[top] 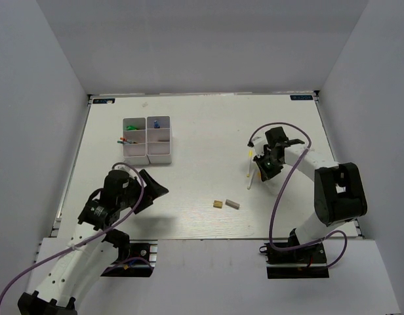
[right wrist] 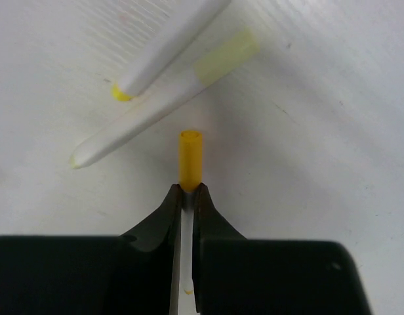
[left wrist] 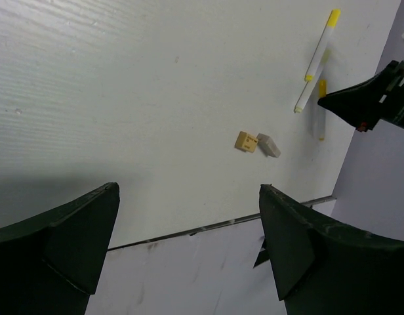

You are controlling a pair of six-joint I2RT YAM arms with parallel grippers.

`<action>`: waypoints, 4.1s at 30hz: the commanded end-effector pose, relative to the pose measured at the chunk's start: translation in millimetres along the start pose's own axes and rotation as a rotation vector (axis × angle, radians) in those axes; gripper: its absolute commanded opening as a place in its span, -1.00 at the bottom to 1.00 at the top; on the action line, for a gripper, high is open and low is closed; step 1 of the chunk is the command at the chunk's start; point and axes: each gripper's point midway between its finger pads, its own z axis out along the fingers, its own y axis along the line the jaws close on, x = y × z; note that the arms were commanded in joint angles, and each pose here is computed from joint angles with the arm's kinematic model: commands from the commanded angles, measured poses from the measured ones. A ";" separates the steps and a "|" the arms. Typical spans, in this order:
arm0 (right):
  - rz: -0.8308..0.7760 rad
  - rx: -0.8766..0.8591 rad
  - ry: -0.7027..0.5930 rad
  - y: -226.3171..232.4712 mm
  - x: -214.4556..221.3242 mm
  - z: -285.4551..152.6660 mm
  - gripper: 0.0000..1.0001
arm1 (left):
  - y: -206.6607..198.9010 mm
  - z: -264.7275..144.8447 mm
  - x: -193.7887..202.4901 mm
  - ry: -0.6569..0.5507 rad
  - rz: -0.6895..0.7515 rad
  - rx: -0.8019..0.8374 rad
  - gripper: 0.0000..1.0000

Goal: Sort the stationery into containers
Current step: Grab a piece of stationery with the right arm, then place the stationery into the container, then grab a piece of stationery with the left arm

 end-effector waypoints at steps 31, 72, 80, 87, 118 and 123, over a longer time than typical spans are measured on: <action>-0.930 -0.864 -1.284 362.1 -395.2 -145.9 -1.00 | 44.1 -11.5 4.8 -0.094 -0.171 -0.159 0.71; -0.744 -0.618 -1.443 335.0 -415.9 -177.7 -0.68 | -14.5 -1.6 -9.7 0.005 0.056 0.008 -0.09; -0.519 -0.307 -1.143 205.1 -364.4 -201.0 -0.50 | -95.3 41.0 -36.9 0.091 0.239 0.245 -0.40; -0.228 0.076 -0.754 63.6 -265.1 -170.5 -0.14 | -164.9 111.7 -15.6 0.274 0.359 0.321 -0.24; 0.505 0.075 -0.412 -53.7 -14.3 -131.1 -0.93 | -247.4 300.4 58.3 0.207 0.636 -0.066 0.12; 0.522 0.041 -0.408 -45.6 -6.6 -124.2 -0.91 | -253.1 309.9 61.3 0.200 0.622 -0.034 0.12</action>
